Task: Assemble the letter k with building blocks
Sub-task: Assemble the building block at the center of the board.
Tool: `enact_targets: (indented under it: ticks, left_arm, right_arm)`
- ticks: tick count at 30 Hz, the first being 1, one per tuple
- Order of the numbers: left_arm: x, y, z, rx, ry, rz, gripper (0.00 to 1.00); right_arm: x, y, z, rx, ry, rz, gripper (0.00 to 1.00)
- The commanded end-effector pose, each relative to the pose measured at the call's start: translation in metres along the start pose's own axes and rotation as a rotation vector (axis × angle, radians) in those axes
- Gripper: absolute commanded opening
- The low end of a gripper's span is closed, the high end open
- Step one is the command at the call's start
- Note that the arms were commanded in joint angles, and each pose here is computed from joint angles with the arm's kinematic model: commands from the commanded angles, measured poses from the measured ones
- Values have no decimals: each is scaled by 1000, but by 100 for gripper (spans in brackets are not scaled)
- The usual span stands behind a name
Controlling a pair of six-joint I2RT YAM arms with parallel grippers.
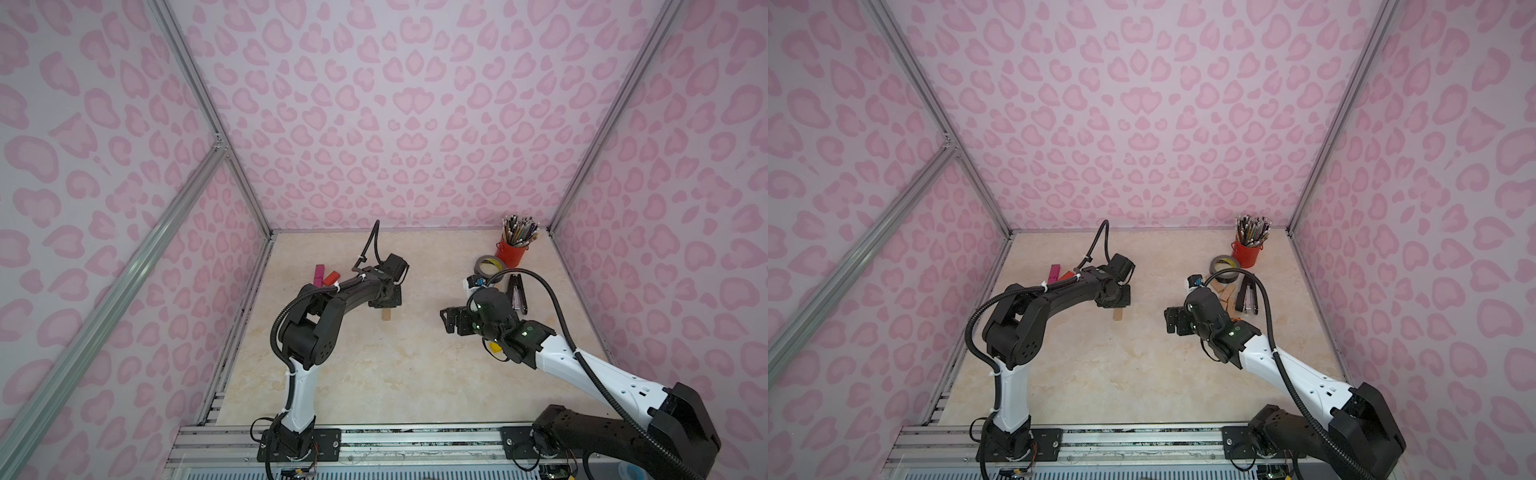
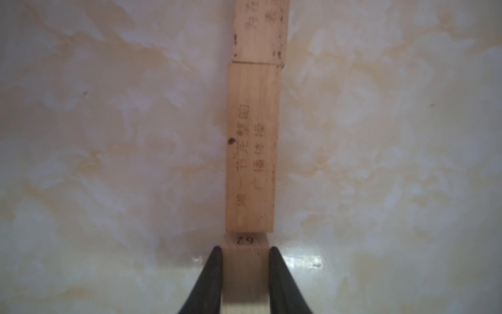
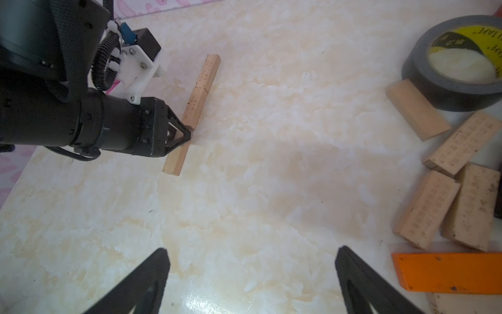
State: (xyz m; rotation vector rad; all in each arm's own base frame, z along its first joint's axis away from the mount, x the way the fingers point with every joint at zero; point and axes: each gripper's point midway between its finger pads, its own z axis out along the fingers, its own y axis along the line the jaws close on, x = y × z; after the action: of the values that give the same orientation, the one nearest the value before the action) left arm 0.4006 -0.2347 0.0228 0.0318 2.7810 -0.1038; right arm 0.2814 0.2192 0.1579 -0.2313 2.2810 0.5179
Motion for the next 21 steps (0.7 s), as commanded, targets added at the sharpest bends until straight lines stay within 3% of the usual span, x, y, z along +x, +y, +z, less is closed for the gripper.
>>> enact_targets:
  ticks: [1, 11, 21]
  left_arm:
    - [4, 2, 5, -11, 30, 14, 21]
    - [1, 6, 8, -22, 36, 15, 21]
    - [-1, 3, 7, -11, 37, 21, 28]
  right_arm:
    - [0, -1, 2, 1, -2, 1, 96]
    - [0, -2, 3, 5, 0, -2, 96]
    - [0, -2, 5, 6, 6, -2, 96]
